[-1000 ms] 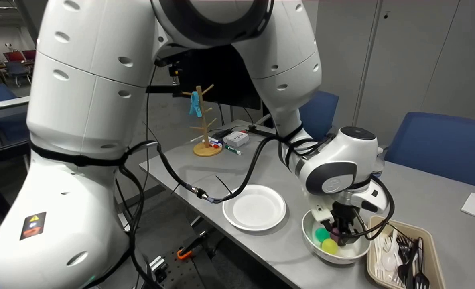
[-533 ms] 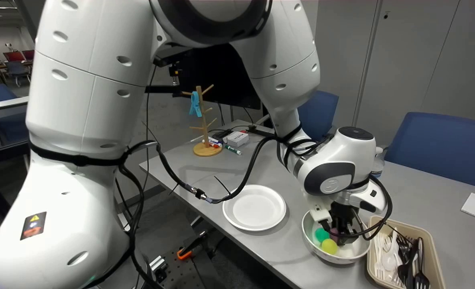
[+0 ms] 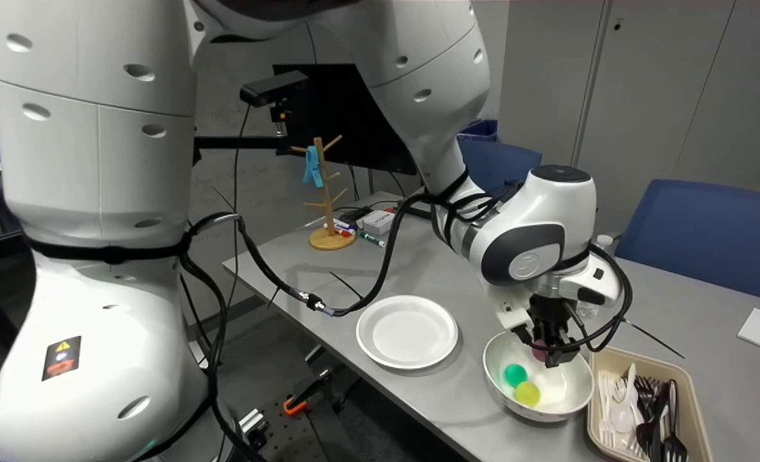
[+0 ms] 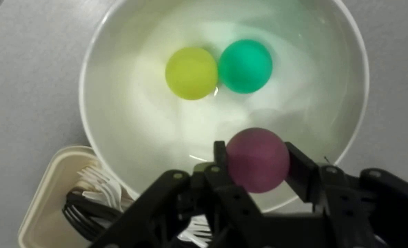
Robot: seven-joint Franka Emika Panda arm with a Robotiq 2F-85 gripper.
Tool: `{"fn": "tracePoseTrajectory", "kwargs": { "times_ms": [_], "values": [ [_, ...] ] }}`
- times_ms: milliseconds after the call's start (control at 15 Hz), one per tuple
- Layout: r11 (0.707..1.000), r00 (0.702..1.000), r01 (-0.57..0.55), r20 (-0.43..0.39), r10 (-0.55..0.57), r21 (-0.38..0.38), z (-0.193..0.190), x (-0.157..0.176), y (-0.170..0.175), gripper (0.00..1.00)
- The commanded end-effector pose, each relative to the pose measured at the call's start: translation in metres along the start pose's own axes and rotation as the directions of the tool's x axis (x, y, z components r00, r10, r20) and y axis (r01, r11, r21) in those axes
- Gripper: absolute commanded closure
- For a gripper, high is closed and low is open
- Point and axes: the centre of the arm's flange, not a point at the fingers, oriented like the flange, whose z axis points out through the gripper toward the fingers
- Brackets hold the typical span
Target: Get the red object from the white bowl on the right put it on the white plate on the left
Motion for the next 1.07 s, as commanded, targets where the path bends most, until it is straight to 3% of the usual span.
{"fn": "tracePoseTrajectory", "kwargs": {
  "times_ms": [0,467,1000],
  "values": [
    [0.999,0.999,0.042,-0.013,-0.042,-0.006,-0.038,-0.015,-0.007,0.82],
    [0.979,0.983,0.183,0.015,-0.185,0.090,-0.063,-0.037,-0.049,0.82],
    [0.936,0.938,0.262,0.167,-0.305,0.236,-0.042,-0.073,-0.091,0.82]
  ]
}}
